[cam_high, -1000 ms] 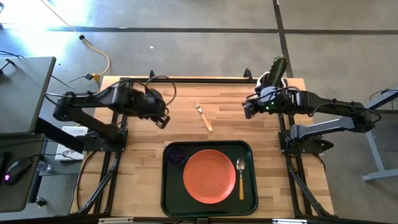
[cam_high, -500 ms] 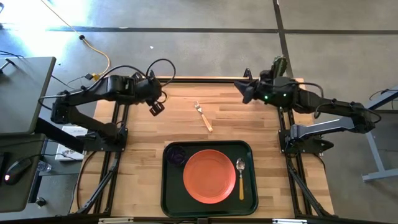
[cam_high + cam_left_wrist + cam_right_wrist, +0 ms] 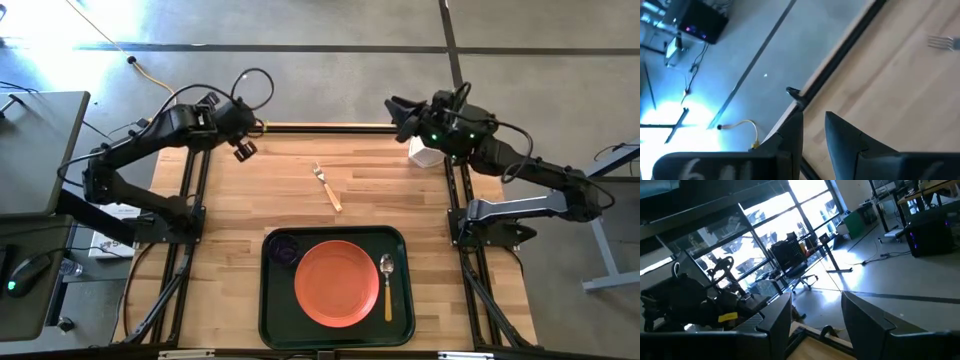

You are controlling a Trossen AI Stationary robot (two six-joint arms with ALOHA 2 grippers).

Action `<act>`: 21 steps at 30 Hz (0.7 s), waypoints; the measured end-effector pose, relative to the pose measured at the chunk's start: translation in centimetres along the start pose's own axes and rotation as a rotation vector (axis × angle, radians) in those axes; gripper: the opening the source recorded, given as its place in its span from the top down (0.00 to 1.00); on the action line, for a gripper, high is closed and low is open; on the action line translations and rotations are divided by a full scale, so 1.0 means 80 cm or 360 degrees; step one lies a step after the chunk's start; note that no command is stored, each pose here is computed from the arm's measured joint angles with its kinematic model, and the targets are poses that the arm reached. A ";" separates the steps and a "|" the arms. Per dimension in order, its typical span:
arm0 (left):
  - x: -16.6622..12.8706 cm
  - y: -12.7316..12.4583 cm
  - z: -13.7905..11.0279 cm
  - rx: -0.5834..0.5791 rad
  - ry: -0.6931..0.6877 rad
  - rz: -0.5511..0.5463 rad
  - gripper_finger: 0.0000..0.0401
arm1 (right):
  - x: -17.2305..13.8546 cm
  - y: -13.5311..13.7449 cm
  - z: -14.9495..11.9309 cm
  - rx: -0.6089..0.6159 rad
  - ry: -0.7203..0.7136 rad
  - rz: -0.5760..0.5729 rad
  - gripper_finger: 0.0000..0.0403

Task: Pick and place plate/cup/fork/spoon on tray
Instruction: Put the orange fork on the black tray to the right of the yellow spoon

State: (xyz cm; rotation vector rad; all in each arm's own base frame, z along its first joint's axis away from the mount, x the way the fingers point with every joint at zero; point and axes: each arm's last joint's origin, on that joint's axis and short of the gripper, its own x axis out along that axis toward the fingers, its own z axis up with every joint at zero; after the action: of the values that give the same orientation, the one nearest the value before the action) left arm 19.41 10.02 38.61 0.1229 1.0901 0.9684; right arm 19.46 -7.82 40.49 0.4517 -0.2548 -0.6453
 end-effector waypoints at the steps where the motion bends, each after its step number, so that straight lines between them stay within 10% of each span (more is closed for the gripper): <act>1: 0.003 0.004 0.000 -0.0023 0.0010 0.0013 0.82 | 0.002 -0.003 0.001 -0.0010 0.0002 0.0001 0.59; 11: 0.025 0.037 -0.004 -0.0366 0.0120 0.0100 0.82 | 0.051 -0.006 0.014 -0.0185 0.0192 0.0096 0.59; 21: 0.040 0.063 -0.011 -0.0741 0.0193 0.0204 0.82 | 0.117 -0.003 -0.016 -0.0178 0.0970 -0.0312 0.59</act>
State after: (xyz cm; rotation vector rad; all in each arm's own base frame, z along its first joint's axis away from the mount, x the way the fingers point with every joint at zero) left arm 16.02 15.01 38.60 -0.2520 0.9480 1.3347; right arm 27.02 -13.45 40.06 0.5480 0.4056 -0.6789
